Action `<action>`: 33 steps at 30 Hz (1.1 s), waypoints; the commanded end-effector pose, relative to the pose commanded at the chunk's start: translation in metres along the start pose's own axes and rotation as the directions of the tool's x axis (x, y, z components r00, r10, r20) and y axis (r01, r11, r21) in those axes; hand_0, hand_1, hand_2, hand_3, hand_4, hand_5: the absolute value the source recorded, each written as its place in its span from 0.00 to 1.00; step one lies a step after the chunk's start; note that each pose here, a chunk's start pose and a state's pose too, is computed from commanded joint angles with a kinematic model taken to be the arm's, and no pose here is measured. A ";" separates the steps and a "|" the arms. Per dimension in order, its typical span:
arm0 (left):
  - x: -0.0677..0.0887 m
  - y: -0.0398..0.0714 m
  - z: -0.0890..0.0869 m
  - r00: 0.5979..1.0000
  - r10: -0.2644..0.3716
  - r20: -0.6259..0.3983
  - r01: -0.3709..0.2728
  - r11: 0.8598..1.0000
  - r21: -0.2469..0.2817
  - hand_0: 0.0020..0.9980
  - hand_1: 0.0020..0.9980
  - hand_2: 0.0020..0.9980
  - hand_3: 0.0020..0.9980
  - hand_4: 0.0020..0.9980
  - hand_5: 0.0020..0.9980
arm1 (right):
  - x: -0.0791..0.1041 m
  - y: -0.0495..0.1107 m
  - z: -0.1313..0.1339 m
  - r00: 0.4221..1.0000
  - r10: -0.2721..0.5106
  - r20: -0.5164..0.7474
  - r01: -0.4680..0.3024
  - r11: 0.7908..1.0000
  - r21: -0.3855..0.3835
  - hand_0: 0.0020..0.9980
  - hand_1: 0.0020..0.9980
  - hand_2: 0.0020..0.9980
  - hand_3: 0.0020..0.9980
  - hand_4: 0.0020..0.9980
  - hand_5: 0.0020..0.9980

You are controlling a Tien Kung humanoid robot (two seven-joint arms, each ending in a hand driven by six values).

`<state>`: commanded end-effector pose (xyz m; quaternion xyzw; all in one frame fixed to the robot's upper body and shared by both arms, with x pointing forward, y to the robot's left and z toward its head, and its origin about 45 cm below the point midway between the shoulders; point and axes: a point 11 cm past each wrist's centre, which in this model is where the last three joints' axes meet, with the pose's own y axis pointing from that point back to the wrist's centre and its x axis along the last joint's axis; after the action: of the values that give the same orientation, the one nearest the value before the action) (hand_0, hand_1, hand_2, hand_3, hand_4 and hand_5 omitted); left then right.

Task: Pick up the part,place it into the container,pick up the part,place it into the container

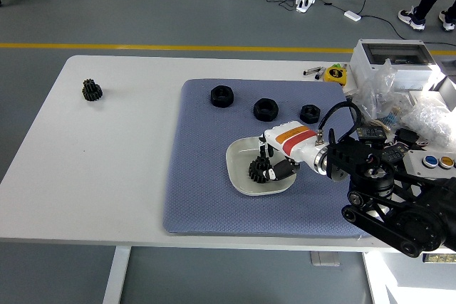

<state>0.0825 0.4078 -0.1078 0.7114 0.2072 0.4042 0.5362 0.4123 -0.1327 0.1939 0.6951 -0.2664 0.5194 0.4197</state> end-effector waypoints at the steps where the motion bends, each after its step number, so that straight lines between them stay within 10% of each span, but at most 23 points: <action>1: 0.000 0.000 0.000 1.000 0.000 0.001 0.000 1.000 -0.001 0.67 0.64 0.64 0.59 0.64 0.59 | 0.000 0.000 0.001 1.000 0.002 0.000 -0.002 1.000 -0.002 0.08 0.26 0.53 0.58 0.84 0.32; 33: 0.003 0.000 -0.002 1.000 0.008 0.002 -0.008 1.000 0.003 0.67 0.63 0.64 0.59 0.64 0.59 | 0.029 0.011 -0.016 0.996 0.084 0.035 -0.086 0.994 0.063 0.13 0.30 0.56 0.64 0.92 0.36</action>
<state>0.0827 0.4109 -0.1069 0.7134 0.2044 0.4053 0.5339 0.4046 -0.1225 0.2265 0.7046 -0.2858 0.5337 0.3702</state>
